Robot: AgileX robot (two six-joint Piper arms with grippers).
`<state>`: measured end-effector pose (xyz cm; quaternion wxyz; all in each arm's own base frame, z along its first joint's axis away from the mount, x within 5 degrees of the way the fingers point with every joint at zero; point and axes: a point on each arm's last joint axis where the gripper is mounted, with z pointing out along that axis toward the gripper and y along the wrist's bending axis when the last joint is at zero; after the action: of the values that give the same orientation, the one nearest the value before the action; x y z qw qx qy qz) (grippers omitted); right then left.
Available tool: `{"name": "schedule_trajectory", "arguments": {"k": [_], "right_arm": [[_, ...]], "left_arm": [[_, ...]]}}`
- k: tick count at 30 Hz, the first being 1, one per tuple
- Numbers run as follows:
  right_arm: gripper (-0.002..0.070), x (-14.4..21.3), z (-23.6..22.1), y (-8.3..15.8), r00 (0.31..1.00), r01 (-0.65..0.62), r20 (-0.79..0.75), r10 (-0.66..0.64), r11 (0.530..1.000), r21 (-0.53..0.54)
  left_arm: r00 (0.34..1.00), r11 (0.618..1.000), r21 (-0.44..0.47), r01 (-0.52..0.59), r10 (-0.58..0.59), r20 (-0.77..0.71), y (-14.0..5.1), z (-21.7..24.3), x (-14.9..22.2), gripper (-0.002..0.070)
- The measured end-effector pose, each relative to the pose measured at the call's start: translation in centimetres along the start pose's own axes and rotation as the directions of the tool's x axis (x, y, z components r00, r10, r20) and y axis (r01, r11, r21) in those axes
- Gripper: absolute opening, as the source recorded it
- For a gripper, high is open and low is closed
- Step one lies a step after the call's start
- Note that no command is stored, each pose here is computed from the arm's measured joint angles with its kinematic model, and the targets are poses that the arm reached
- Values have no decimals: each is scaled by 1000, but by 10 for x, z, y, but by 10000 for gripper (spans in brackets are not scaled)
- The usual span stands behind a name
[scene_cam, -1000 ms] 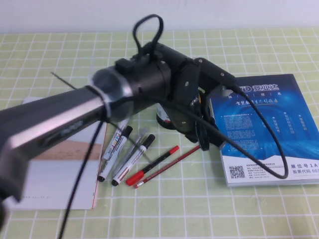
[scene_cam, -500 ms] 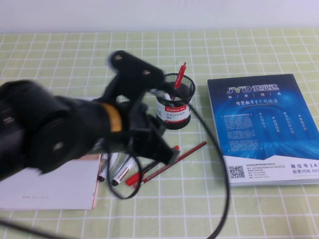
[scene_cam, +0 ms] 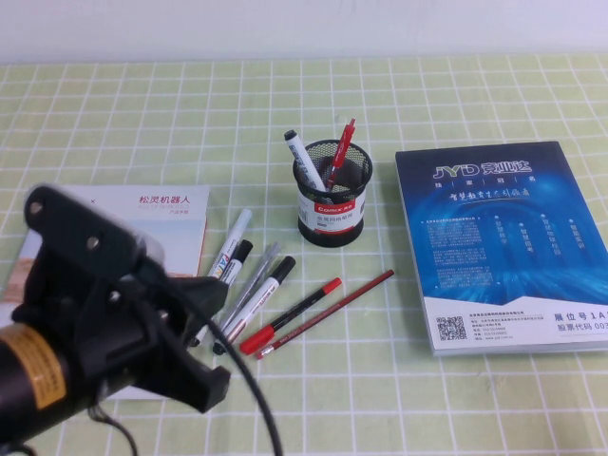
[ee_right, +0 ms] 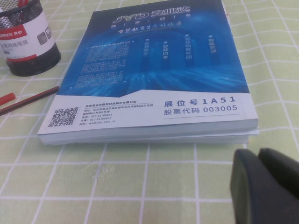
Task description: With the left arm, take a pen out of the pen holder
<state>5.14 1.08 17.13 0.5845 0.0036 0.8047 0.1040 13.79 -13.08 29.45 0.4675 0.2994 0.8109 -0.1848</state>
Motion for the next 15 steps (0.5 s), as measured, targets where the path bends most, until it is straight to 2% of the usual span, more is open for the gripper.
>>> {"name": "schedule_trajectory", "arguments": {"k": [3,15], "right_arm": [[-15,0,0,0,1000,0,0,0,1000,0],[-15,0,0,0,1000,0,0,0,1000,0]], "left_arm": [[998,998,-21,-61,62,18,3,-7,4,0],[991,990,-44,-131,132,23,5,-8,6,0]]}}
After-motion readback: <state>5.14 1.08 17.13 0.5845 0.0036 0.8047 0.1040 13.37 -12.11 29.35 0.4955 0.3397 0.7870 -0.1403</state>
